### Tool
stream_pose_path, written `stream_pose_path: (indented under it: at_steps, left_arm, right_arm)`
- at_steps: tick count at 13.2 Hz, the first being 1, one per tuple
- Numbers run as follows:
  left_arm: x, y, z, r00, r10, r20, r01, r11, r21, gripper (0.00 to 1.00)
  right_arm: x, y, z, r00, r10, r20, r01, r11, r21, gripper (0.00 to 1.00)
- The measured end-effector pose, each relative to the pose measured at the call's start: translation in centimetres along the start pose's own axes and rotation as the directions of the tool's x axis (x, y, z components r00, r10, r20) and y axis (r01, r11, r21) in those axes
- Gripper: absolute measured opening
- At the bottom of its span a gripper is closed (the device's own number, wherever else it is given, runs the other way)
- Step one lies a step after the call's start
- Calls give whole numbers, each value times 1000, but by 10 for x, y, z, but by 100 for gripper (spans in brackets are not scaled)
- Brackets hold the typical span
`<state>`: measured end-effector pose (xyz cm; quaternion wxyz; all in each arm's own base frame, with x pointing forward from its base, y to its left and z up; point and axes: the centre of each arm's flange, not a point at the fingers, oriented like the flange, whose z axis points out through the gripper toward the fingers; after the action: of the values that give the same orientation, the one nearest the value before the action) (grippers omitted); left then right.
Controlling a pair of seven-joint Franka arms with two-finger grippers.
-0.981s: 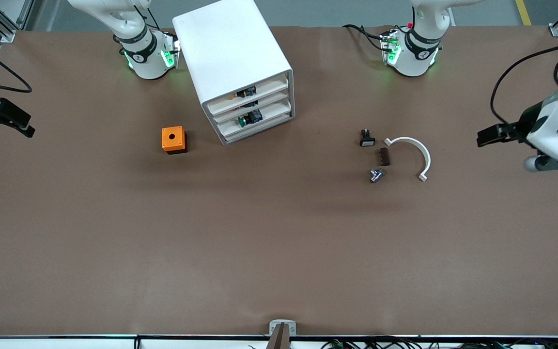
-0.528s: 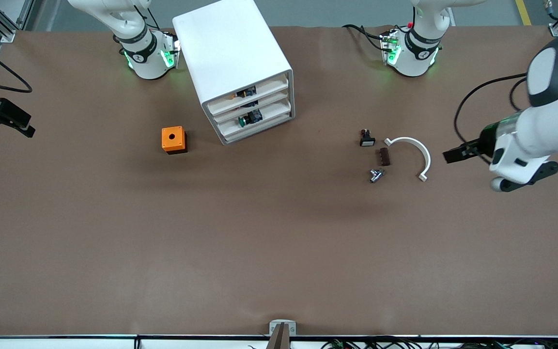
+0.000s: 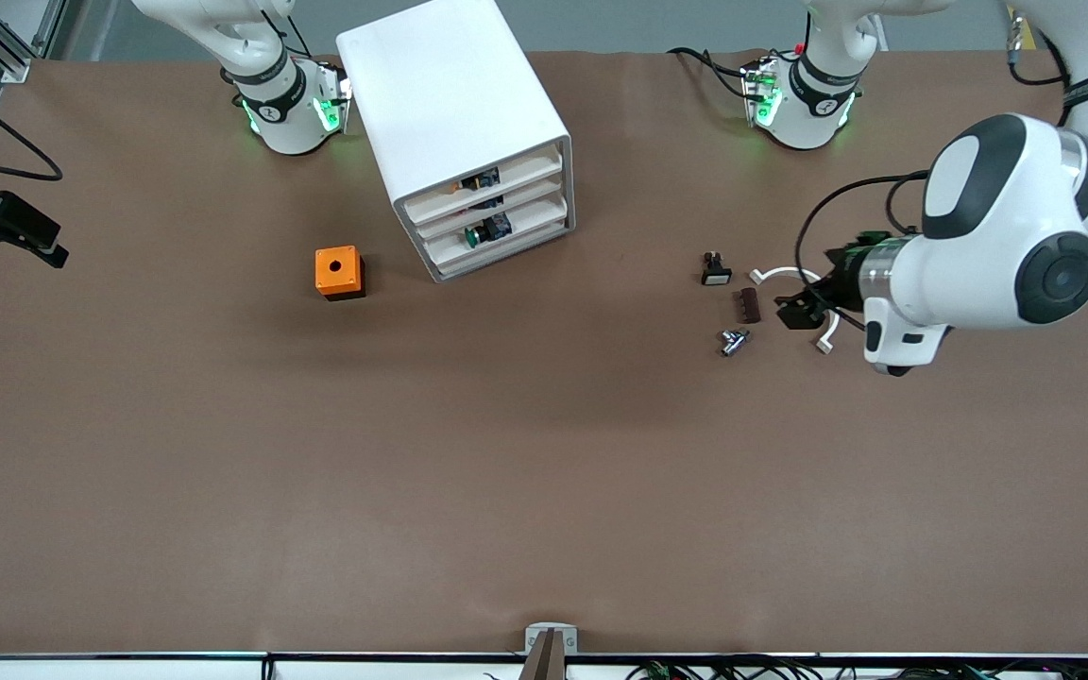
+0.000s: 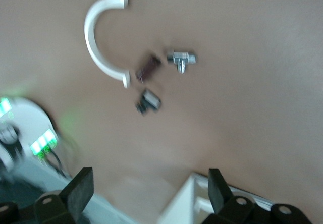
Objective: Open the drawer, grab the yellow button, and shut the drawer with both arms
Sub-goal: 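Move the left gripper toward the front of the white drawer unit, then grasp the lower drawer's handle with the left gripper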
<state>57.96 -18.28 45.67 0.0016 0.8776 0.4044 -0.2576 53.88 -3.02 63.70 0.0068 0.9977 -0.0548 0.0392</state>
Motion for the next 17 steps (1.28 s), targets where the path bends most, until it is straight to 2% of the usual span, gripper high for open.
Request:
stream_pose_path:
  at_steps: [2,5,7,9,10,14,15,16,17]
  left_arm:
    - [-15,18,21,988,-127,84,126,992,18,100]
    - [-65,48,60,938,-318,137,304,946,115,100]
    - [-91,66,85,870,-446,209,409,891,197,100]
    - [-93,81,111,793,-542,278,469,835,290,98]
    - [-94,86,124,765,-580,281,490,807,330,97]
    - [-126,111,192,642,-745,183,591,632,501,92]
    - [-129,118,208,612,-772,169,601,593,536,86]
    - [-131,125,222,581,-800,152,610,552,568,85]
    - [-131,131,233,553,-822,138,618,515,593,78]
  right_arm:
    - [0,0,0,1000,1,1,-1,1000,0,100]
    - [0,1,0,1000,1,0,-1,1000,0,100]
    - [0,1,0,1000,1,0,-1,1000,0,100]
    - [0,1,0,1000,1,0,-1,1000,0,100]
    - [0,1,0,1000,1,0,-1,1000,0,100]
    - [0,1,0,1000,1,1,-1,1000,0,100]
    - [0,1,0,1000,1,2,-1,1000,0,100]
    - [0,1,0,1000,1,3,-1,1000,0,100]
    - [-1,1,1,1000,1,6,-1,1000,0,100]
